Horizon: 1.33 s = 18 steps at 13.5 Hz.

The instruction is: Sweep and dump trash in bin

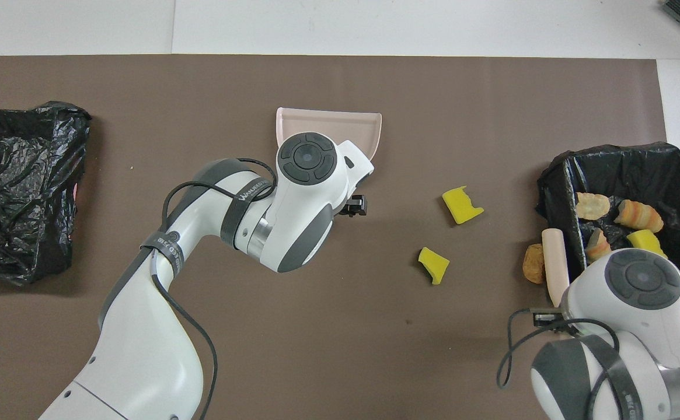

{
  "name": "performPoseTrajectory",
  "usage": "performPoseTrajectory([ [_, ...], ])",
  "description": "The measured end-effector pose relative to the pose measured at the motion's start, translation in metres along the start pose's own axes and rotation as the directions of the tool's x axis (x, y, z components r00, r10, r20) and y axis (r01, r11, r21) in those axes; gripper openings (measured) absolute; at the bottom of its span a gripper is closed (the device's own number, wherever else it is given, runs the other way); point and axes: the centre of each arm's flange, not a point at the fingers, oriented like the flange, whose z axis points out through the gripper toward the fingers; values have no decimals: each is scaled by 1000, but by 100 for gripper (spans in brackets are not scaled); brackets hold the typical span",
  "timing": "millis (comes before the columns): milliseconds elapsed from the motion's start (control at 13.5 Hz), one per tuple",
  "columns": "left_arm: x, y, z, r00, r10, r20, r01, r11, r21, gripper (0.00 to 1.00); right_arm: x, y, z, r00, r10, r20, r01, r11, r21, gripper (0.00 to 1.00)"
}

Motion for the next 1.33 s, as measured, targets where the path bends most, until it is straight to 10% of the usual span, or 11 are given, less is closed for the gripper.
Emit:
performPoseTrajectory([
  [296,2,-5,-2,1000,4,-7,-4,1000,20,100,0,-14,3,999,-19,-34,19,1000,21,26],
  [740,2,-9,-9,1000,11,-12,-11,999,43,31,-2,-74,-30,996,-81,-43,86,987,133,26],
  [1331,-19,-118,-124,919,356,171,-373,924,79,31,28,-30,-59,992,-120,-24,120,993,0,26],
])
